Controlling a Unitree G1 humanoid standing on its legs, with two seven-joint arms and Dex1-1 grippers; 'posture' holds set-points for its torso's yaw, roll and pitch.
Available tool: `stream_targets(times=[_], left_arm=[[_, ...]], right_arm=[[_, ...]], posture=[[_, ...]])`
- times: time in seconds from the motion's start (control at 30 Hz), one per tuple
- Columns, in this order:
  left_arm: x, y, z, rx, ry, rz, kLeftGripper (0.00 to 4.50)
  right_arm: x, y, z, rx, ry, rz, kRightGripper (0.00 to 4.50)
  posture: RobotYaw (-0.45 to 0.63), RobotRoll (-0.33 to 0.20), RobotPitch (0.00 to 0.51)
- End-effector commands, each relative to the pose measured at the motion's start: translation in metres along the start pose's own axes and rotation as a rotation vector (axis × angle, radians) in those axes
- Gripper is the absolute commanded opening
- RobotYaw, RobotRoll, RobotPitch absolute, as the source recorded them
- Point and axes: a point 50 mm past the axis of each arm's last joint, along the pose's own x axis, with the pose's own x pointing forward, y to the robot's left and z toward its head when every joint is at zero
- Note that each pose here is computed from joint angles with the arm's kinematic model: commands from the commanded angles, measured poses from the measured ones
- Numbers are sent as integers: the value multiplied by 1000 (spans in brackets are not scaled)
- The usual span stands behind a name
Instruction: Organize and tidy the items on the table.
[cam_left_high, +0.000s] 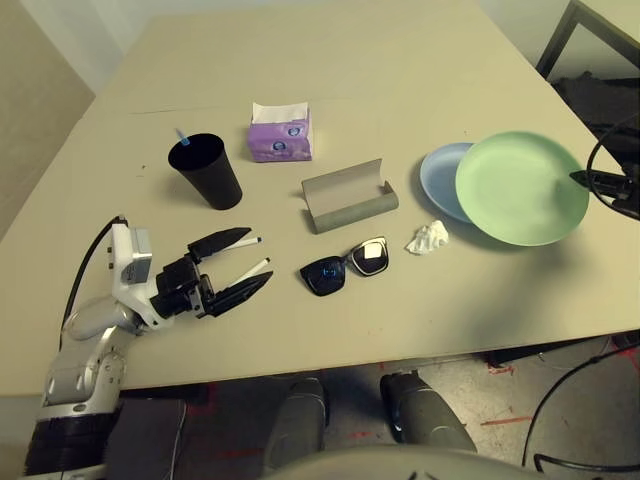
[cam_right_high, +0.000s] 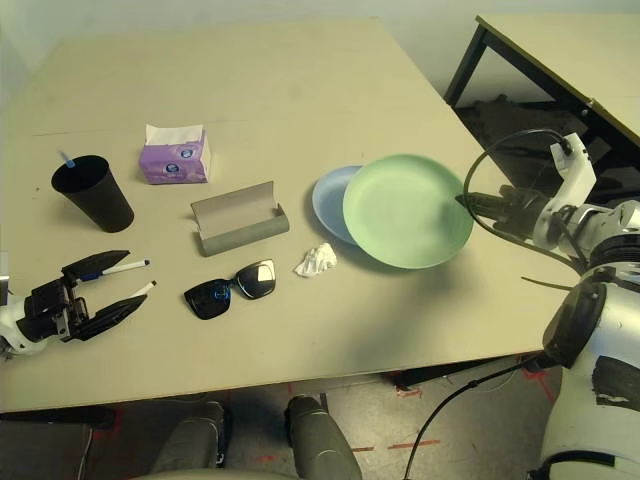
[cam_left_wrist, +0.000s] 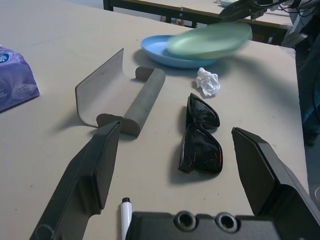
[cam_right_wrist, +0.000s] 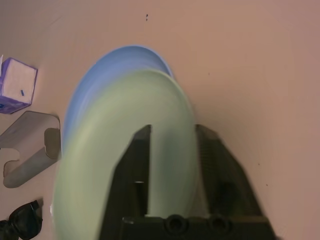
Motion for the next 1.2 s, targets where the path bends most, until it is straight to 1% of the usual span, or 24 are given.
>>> stream_targets(times=[0.03,0.13,0.17,0.27,0.43,0.57,0.67,0.77,0.87,0.93,1.03,1.13,1.2], left_arm=[[-2,-1,-4,-21,7,6,4500],[-2,2,-3,-20,9,2,4500],[-2,2,-3,-19,8,2,4500],[-1,6,-3,-18,5,3,4500],[1,9,-5,-21,4,0,4500],[2,11,-7,-24,1,-3,4500],[4,13,-10,-29,-3,-10,4500],[7,15,-10,-30,-4,-18,4500],[8,19,-8,-25,-2,-25,4500],[8,21,-7,-23,1,-30,4500],[9,24,-6,-19,6,-42,4500],[9,26,-6,-19,10,-48,4500],[9,28,-5,-23,16,-57,4500]], right_arm=[[-7,-8,-3,7,-13,-40,3270],[-9,-10,-2,12,-31,-46,4359],[-11,-10,-1,15,-39,-47,4475],[-15,-13,-2,22,-47,-53,4475],[-30,-19,-3,6,-5,-67,4475],[-41,-25,-10,-35,91,-78,4475],[-50,-33,-20,-81,188,-85,4475],[-53,-35,-25,-142,248,-62,4475],[-58,-42,-38,-193,324,-38,4475],[-59,-44,-43,-211,325,-29,4475],[-57,-46,-48,-230,277,6,4475],[-56,-47,-53,-278,229,26,4475],[-56,-47,-63,-354,226,56,4475]], posture=[[7,0,152],[0,0,146],[-1,0,145],[-7,0,140],[-21,0,137],[-37,0,138],[-52,0,140],[-60,0,140],[-73,0,140],[-83,0,140],[-98,0,143],[-112,0,145],[-121,0,143]])
